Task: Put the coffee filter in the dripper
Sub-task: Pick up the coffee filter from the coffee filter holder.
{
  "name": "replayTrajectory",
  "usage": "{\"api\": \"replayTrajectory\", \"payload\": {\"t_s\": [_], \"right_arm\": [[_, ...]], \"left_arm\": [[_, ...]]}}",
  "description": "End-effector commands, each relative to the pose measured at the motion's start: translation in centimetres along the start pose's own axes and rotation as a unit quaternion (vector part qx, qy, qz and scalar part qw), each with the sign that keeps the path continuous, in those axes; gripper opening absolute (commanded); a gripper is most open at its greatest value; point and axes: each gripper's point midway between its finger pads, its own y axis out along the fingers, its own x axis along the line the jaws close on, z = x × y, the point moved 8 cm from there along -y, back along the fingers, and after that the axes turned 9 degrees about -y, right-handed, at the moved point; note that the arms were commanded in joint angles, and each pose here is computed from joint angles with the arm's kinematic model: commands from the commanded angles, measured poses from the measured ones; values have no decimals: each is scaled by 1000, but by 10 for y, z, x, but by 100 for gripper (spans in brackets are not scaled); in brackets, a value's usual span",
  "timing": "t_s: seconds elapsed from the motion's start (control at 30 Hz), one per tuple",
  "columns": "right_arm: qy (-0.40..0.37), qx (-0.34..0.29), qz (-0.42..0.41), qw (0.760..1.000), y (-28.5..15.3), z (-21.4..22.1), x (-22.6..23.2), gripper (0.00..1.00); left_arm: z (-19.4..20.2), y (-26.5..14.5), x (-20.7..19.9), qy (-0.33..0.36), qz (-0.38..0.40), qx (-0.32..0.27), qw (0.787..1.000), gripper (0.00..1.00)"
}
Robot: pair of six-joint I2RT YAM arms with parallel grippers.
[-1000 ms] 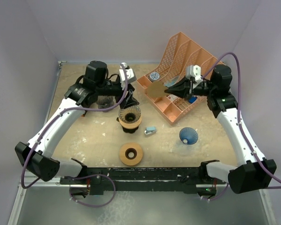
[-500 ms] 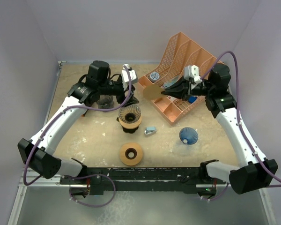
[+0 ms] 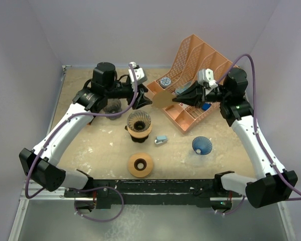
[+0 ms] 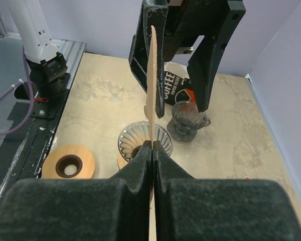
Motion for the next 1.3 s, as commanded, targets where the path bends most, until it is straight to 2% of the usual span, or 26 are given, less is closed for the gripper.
{"api": "replayTrajectory", "payload": {"t_s": [0.0, 0.47, 1.27], "right_arm": [[-20, -14, -8, 1000, 1, -13, 2, 0], [-11, -14, 2, 1000, 1, -11, 1, 0], [-6, -17, -1, 1000, 2, -7, 5, 0]], "left_arm": [[-14, -1, -10, 8, 22, -33, 999, 57], [-8, -8, -21, 31, 19, 0, 999, 57], [-20, -3, -22, 48, 12, -6, 999, 57]]}}
